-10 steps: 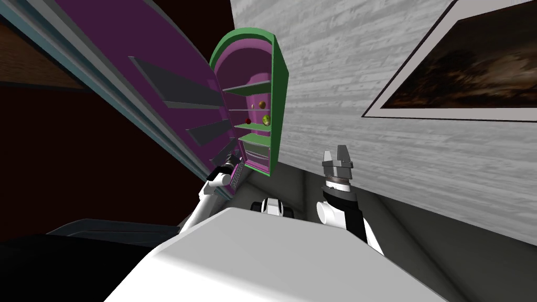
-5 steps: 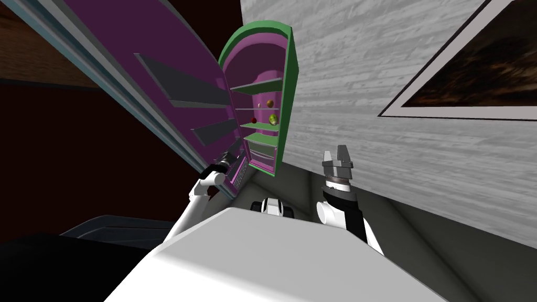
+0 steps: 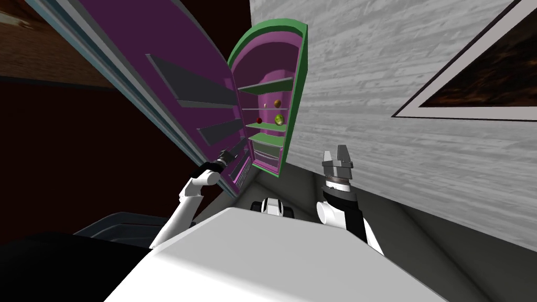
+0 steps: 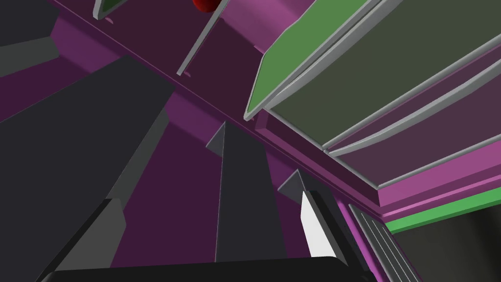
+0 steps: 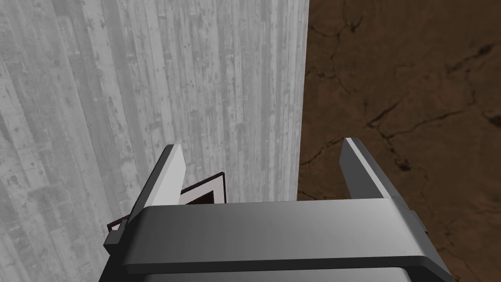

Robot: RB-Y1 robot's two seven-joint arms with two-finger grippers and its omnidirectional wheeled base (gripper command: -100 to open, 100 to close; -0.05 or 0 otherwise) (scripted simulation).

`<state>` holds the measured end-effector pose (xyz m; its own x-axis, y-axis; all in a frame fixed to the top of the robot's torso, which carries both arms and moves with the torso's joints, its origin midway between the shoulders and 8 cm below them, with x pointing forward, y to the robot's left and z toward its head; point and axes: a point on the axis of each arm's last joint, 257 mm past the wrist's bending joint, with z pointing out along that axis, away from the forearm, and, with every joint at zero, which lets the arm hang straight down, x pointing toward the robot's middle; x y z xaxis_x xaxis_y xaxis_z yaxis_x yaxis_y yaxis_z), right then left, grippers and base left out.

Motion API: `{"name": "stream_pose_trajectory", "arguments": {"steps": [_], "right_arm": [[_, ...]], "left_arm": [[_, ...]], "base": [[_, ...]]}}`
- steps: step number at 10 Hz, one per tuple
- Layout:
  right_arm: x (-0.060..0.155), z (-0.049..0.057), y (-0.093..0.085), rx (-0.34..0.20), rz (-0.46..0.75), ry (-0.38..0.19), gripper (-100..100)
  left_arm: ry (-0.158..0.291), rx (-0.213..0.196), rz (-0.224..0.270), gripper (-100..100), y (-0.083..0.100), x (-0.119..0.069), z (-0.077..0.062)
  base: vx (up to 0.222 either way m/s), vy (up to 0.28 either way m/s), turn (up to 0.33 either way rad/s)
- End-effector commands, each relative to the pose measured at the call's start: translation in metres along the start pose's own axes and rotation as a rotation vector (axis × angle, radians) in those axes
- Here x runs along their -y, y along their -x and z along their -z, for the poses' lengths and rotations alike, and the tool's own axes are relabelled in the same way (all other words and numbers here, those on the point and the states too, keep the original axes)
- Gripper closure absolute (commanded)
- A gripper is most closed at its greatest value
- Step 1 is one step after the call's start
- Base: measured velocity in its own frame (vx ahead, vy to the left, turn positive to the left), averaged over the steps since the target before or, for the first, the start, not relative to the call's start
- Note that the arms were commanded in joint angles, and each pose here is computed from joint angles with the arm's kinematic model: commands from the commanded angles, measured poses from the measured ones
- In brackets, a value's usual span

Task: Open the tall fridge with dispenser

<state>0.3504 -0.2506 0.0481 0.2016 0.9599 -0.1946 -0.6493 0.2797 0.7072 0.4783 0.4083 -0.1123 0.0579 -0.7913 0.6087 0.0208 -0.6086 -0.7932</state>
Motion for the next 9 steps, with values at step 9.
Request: {"name": "stream_pose_trajectory", "arguments": {"steps": [9], "right_arm": [[0.000, 0.000, 0.000, 0.000, 0.000, 0.000, 0]], "left_arm": [[0.117, -0.031, 0.000, -100, -0.036, 0.024, 0.029]], "base": [[0.010, 0.167, 0.054]]}}
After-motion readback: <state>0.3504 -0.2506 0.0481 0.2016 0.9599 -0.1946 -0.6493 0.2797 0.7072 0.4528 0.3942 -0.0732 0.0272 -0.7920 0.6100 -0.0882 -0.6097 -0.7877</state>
